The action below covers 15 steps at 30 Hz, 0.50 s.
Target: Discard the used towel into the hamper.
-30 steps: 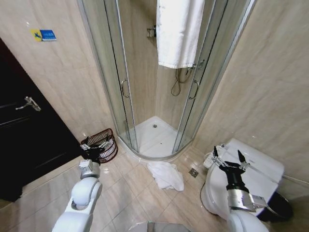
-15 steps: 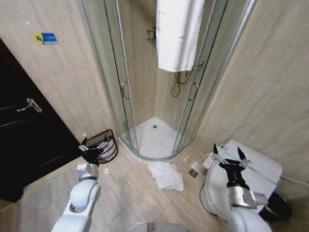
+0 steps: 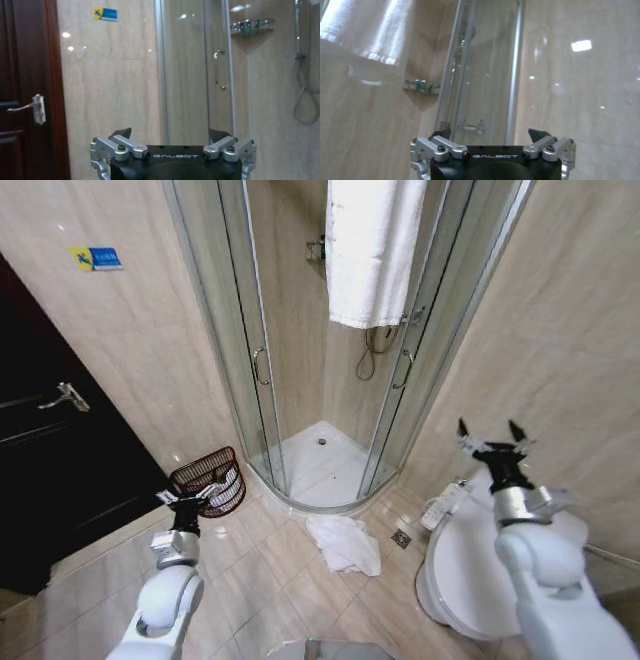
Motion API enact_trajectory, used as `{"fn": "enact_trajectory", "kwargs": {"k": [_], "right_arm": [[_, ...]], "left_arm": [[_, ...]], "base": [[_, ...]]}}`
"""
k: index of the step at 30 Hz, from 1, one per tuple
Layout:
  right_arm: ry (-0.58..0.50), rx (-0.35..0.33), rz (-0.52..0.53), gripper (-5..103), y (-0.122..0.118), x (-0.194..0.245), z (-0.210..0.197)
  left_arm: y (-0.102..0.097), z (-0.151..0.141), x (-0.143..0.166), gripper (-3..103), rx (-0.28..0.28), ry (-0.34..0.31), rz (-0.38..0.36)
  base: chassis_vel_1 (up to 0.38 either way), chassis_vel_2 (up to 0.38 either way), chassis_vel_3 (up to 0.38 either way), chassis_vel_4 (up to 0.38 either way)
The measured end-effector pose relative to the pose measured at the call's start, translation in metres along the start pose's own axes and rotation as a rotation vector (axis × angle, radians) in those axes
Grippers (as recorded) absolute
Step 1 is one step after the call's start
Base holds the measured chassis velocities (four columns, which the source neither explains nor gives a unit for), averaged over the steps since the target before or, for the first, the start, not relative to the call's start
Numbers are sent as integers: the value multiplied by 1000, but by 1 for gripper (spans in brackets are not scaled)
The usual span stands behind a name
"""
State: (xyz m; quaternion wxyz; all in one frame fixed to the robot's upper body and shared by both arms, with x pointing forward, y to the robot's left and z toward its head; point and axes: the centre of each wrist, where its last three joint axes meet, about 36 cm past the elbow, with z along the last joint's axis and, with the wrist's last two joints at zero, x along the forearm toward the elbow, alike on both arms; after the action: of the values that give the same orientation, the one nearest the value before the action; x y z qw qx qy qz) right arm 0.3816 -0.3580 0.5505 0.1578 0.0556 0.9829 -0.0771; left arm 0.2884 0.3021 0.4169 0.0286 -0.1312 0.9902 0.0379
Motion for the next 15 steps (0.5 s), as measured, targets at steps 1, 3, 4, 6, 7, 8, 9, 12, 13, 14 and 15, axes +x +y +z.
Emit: {"fn": "enact_trajectory", "kwargs": {"k": [1,3,4,6,7,8,9,12,13,14,15], "right_arm": [[-15,0,-14,100,-2,-9,-3],[-26,-4,-25,100,-4,-16,-5],[-40,-13,-42,100,-6,-23,-7],[-66,-20,-71,100,-10,-35,-8],[-66,-20,-71,100,-10,-35,-8],[-75,-20,-83,100,-11,-39,-10],[-84,-20,-96,100,-13,-45,-12],[-91,-20,-102,100,-15,-50,-14],[-98,-19,-105,100,-17,-53,-16],[-103,-18,-107,100,-18,-57,-19],[-106,-17,-109,100,-19,-61,-21]], "left_arm": [[3,1,1,100,2,1,-4],[5,2,2,100,7,1,-4],[8,2,4,100,12,2,-5],[13,2,4,100,8,0,-13],[13,2,4,100,8,0,-13],[15,1,4,100,5,-1,-16],[17,1,4,100,2,-2,-17],[18,1,3,100,0,-4,-14],[19,1,3,100,-1,-4,-11],[19,3,3,100,-3,-4,-9],[20,5,3,100,-2,-8,-9]], "base": [[0,0,0,0],[41,13,55,9],[23,25,55,43],[15,18,34,17],[30,36,68,34],[42,27,68,45],[0,0,0,0],[33,29,33,36],[66,41,48,68],[77,59,48,88],[77,71,70,88]]}}
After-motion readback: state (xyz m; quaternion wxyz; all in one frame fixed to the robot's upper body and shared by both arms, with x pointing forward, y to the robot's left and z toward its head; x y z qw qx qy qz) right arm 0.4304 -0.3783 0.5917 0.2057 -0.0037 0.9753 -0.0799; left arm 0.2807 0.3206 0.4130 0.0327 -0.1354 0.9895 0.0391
